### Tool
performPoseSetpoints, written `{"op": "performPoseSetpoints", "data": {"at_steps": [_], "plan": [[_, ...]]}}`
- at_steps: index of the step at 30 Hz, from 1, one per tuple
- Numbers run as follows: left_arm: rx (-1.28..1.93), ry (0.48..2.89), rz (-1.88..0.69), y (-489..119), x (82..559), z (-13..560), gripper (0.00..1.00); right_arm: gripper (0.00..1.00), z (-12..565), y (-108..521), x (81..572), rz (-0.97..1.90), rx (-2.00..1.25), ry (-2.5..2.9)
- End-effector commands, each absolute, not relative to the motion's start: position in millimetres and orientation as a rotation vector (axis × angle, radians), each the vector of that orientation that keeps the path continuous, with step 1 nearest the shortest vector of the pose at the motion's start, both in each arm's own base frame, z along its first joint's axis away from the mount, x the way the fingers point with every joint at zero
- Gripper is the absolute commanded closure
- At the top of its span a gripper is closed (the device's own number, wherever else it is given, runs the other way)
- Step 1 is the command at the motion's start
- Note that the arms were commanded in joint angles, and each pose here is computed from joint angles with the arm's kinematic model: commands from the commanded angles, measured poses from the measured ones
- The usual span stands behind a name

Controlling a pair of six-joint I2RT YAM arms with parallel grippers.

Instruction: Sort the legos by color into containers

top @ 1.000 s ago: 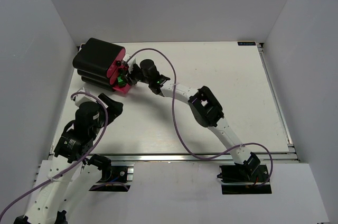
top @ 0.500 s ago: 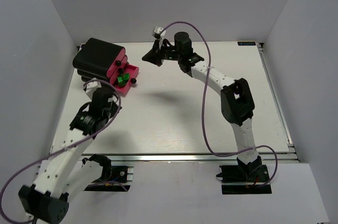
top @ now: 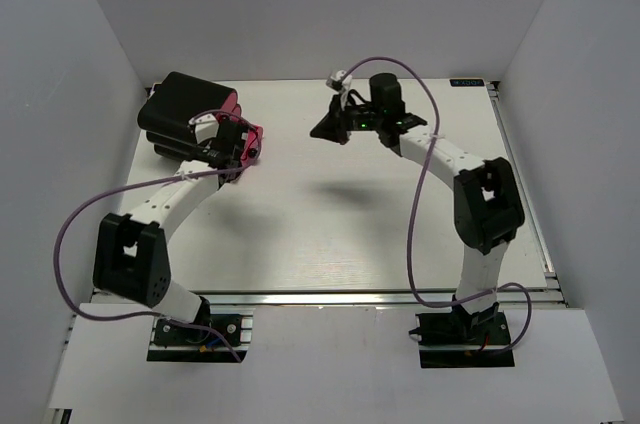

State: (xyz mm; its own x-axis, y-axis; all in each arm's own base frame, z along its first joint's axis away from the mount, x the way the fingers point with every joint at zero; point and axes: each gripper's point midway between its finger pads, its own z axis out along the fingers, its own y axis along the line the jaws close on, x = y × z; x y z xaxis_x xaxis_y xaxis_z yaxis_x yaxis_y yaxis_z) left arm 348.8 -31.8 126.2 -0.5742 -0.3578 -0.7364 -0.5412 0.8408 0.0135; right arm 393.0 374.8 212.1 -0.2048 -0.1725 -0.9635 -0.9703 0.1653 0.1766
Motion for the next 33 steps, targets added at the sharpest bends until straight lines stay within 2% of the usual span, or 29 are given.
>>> {"op": "performPoseSetpoints", "data": {"at_steps": [1, 7, 15, 23, 33], "plan": [[-0.635, 2.129, 0.359, -22.8, 384.4, 148.8, 1.00, 1.00, 243.5, 350.5, 387.2, 1.104, -1.130, 1.492], [-0.622, 2.163, 0.457, -27.1, 419.6, 129.5, 1.00, 1.00, 244.0, 316.8, 389.8, 1.078, -1.077, 1.528], [-0.686, 2.080, 0.599, -22.0, 449.8, 122.1, 1.00, 1.00, 243.3, 291.9, 395.2, 1.065, -1.011, 1.569], [-0.705, 2.041, 0.789, -8.4, 446.3, 117.0, 1.00, 1.00, 242.1, 275.2, 407.1, 1.037, -0.977, 1.590], [-0.685, 2.098, 0.798, -11.0, 442.5, 91.9, 1.00, 1.00, 244.1, 271.0, 418.2, 1.039, -0.955, 1.603]]}}
